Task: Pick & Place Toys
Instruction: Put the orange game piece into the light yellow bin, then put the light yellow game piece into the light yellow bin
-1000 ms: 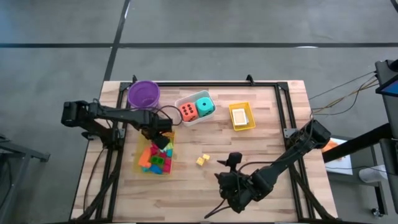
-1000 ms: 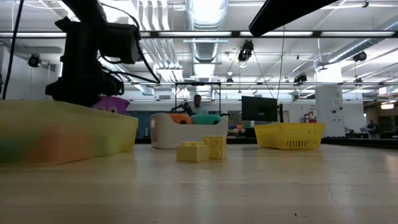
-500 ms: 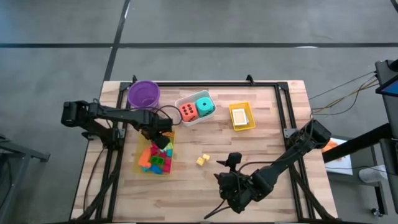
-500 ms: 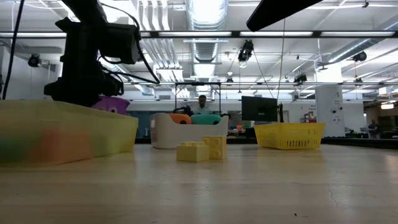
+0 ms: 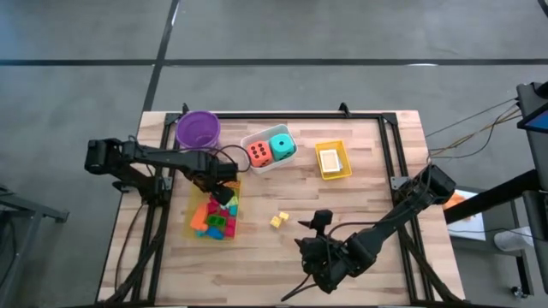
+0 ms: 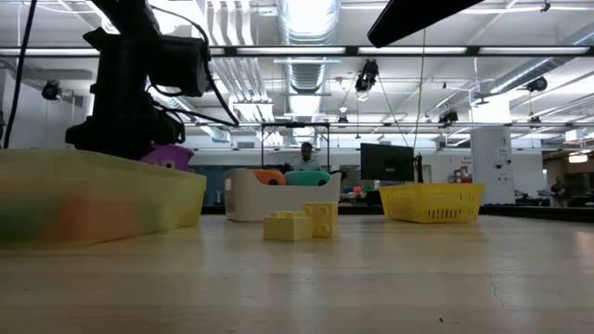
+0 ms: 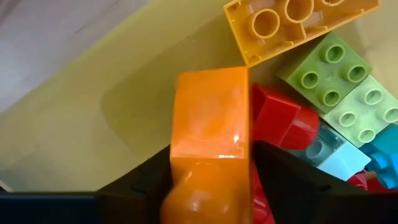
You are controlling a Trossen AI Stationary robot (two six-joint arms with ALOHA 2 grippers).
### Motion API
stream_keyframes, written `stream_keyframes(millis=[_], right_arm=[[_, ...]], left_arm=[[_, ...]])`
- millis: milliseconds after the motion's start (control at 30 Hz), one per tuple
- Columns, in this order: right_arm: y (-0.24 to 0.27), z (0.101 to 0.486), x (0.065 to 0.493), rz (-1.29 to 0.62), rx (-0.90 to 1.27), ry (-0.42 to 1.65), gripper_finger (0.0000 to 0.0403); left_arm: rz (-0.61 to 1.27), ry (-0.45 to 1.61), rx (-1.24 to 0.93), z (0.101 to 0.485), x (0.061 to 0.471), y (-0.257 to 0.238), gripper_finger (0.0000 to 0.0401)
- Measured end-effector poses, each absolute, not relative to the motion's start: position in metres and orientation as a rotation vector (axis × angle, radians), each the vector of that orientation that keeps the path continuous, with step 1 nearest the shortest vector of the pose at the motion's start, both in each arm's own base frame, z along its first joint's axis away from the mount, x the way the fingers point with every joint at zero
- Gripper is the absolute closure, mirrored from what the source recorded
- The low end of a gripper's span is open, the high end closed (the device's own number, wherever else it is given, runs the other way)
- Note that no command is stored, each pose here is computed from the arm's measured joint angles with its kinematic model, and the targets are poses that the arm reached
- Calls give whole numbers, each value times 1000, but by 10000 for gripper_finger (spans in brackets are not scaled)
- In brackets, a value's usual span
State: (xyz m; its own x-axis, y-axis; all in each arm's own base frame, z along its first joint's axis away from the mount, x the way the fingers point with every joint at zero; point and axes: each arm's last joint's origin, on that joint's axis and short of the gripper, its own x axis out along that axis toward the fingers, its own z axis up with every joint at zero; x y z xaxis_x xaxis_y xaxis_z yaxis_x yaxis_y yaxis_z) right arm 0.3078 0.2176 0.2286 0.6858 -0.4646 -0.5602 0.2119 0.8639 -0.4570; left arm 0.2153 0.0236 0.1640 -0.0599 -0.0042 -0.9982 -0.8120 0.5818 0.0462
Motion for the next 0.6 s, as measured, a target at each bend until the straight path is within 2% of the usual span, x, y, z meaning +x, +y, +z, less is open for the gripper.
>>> stream_keyframes(millis=[267, 600], right_arm=[[218, 229, 308, -386, -376, 722, 124], [218, 229, 308, -387, -376, 722, 124]], left_arm=[[763, 1499, -742, 166, 217, 24, 142], [774, 1543, -733, 187, 221, 24, 55]])
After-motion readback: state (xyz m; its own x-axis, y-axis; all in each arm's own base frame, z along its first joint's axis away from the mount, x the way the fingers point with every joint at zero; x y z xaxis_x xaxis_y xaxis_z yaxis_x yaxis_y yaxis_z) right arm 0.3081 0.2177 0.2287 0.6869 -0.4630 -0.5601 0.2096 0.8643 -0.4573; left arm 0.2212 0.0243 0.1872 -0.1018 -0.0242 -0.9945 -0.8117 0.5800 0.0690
